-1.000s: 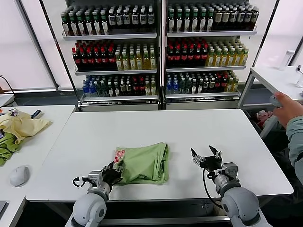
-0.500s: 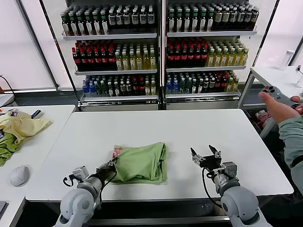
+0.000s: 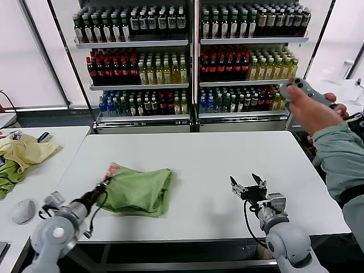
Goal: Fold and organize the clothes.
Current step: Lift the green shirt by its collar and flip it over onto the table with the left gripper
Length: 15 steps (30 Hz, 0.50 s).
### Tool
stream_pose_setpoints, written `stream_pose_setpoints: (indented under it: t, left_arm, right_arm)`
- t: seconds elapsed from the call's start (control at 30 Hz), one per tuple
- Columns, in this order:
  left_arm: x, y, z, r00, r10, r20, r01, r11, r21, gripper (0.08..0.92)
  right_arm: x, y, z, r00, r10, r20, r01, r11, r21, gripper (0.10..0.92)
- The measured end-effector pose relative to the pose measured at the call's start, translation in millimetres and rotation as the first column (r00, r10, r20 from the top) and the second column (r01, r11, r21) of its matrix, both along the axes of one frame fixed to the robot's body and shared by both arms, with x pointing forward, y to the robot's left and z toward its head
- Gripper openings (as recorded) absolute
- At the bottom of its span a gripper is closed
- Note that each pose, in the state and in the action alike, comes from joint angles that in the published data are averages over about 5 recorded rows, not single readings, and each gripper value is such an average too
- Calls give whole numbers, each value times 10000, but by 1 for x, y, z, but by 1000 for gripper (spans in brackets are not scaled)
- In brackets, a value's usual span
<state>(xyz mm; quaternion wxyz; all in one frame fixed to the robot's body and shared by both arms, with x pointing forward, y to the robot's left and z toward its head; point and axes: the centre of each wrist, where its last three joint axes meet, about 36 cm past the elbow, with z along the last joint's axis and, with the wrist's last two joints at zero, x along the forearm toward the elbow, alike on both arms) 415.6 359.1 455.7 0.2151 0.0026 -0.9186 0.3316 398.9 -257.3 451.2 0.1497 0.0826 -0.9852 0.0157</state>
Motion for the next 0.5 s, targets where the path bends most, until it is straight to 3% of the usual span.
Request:
stream_pose_setpoints:
  t: [0.13,0.27,0.37,0.5]
  left_arm:
    - [0,37,27,9968,633,482,-654,9970,426,118]
    - [-3,55,53,9908,903,1004,-1003,9900,996,118]
    - [-5,50,68,9877,784,1353,-982,9843,1466,118]
    - [-4,19,75,9855,254,1677,-611,9755,2112,118]
  right_arm:
    - [0,-1,2,10000,3,50,-3,10000,27,823]
    - [0,-3,5,9999,2,128,-3,10000,42,823]
    - [-1,-3,6,9999,4,173,-5,10000,58,823]
    - [-3,-5,8,9998,0,212,-1,10000,53,823]
